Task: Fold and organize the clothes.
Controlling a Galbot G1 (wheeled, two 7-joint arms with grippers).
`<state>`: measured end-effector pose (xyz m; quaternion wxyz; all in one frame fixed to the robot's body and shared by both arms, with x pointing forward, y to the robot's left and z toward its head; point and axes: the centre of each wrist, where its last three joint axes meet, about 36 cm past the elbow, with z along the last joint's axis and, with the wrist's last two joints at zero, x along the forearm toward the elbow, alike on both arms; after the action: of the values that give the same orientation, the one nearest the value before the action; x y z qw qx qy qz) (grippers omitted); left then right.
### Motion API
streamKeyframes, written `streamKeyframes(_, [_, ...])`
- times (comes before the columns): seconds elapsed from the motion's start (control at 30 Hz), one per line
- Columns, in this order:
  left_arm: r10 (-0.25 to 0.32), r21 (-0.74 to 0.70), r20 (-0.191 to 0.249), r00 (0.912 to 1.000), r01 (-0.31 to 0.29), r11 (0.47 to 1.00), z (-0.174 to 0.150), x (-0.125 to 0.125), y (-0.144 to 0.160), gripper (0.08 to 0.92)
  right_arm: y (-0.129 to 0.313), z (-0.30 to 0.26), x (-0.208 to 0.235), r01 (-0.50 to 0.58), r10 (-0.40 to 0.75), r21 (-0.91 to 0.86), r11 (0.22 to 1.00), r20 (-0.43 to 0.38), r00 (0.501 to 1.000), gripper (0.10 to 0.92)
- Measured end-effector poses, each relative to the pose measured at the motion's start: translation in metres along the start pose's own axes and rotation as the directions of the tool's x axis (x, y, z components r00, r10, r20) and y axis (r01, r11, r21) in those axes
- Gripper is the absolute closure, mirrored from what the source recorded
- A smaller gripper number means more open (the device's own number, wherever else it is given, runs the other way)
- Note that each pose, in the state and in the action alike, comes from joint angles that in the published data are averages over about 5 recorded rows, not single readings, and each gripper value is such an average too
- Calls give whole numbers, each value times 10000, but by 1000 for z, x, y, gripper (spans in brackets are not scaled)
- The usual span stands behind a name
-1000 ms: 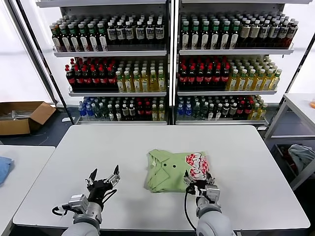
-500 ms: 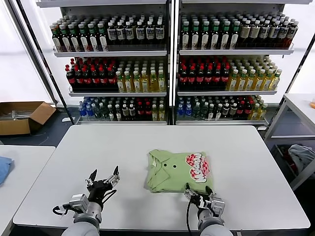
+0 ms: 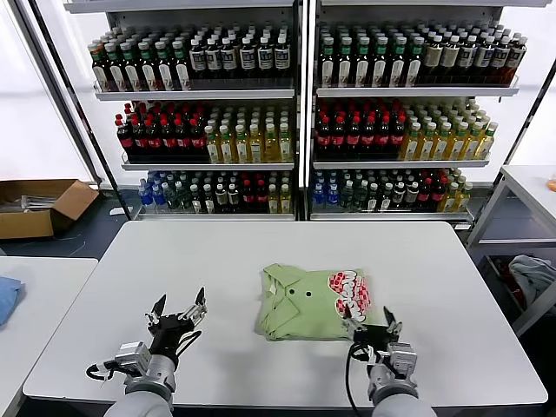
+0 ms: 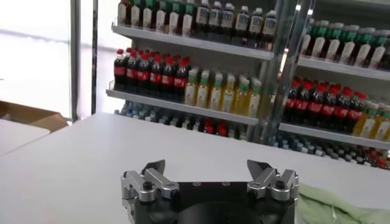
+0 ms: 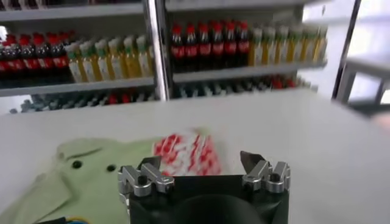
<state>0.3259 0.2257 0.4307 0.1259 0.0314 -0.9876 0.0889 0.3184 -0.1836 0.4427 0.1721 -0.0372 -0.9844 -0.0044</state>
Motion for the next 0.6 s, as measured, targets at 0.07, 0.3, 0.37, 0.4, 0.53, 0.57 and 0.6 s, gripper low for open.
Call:
streamKeyframes(0.07, [-26,5,138,9999,26,10000,1,0,1,177,-11,0,1,-277,254,549,9981,431,9988,200])
streamKeyframes(0.3, [-152,73,825,9965,147,9999,4,-4,3,177,-44,0,0,-1228,1104,972,9877,1244,9861,200])
streamKeyframes(0.37, [-164,63,982,9950,158,9999,6,-5,3,177,-49,0,0,-1376,1265,783,9874,1324,9831,200])
streamKeyframes(0.4, [-146,47,1048,9944,141,9999,7,-5,3,177,-51,0,0,-1426,1324,689,9874,1347,9820,200])
streamKeyframes(0.53, [5,-81,1282,9917,5,10000,9,-3,2,177,-54,-1,0,-1545,1474,402,9872,1416,9789,200])
streamKeyframes(0.57, [39,-127,1325,9912,-23,9999,9,-2,3,177,-54,-1,1,-1556,1491,352,9872,1431,9784,200])
streamKeyframes(0.6, [71,-171,1355,9908,-48,9998,9,0,3,177,-54,-1,1,-1561,1501,311,9873,1447,9780,200])
